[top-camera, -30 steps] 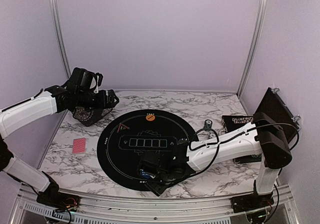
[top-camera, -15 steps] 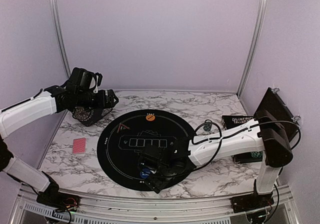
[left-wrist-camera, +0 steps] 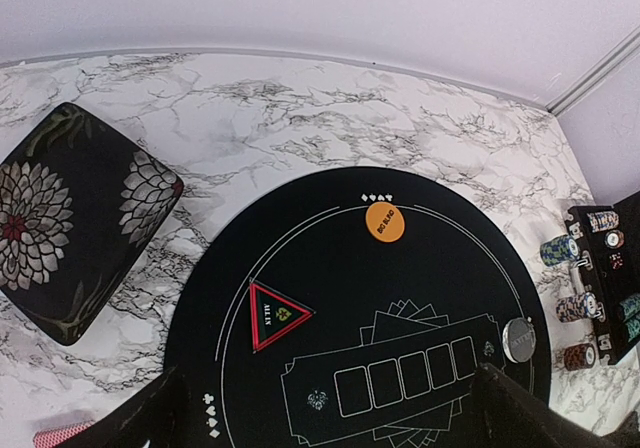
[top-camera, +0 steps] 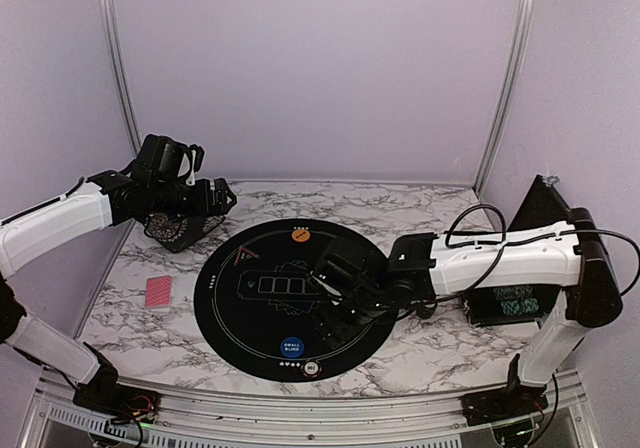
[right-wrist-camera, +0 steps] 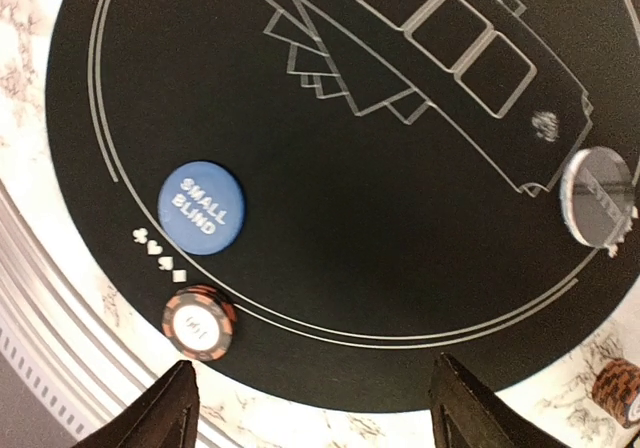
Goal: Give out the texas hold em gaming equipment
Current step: Place the poker chips pile in the small blind area, then pick up the pile of poker chips from the pile of poker chips.
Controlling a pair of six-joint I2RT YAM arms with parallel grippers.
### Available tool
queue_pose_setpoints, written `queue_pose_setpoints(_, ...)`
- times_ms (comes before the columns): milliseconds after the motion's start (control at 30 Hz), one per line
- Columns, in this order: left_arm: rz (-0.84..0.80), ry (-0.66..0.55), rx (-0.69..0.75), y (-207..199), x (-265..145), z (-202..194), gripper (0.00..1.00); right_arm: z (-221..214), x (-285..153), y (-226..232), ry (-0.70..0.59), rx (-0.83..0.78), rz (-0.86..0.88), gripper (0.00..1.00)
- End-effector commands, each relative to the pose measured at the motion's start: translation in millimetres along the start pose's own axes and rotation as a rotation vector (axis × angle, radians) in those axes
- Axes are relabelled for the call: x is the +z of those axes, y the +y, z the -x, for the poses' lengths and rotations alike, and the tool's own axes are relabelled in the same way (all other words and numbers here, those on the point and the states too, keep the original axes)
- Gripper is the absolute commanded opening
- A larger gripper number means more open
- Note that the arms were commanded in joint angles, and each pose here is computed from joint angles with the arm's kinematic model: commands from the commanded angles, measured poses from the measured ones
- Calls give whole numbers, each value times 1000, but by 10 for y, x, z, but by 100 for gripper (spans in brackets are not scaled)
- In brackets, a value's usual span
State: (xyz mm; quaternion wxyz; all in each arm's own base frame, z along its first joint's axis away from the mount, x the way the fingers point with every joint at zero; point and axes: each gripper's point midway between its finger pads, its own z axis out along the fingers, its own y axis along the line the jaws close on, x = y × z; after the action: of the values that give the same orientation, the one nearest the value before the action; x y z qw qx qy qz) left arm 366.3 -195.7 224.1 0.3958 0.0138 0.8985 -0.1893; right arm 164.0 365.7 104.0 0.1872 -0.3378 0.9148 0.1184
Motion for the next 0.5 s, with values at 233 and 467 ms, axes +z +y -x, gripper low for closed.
queue_pose_setpoints(233, -24, -32, 12, -78, 24, 171, 99, -474, -400, -1236, 47, 296, -208, 73)
queue_pose_setpoints(467, -31, -21, 11, -108, 103, 180, 99, -700, -550, -1741, 39, 410, -272, 70)
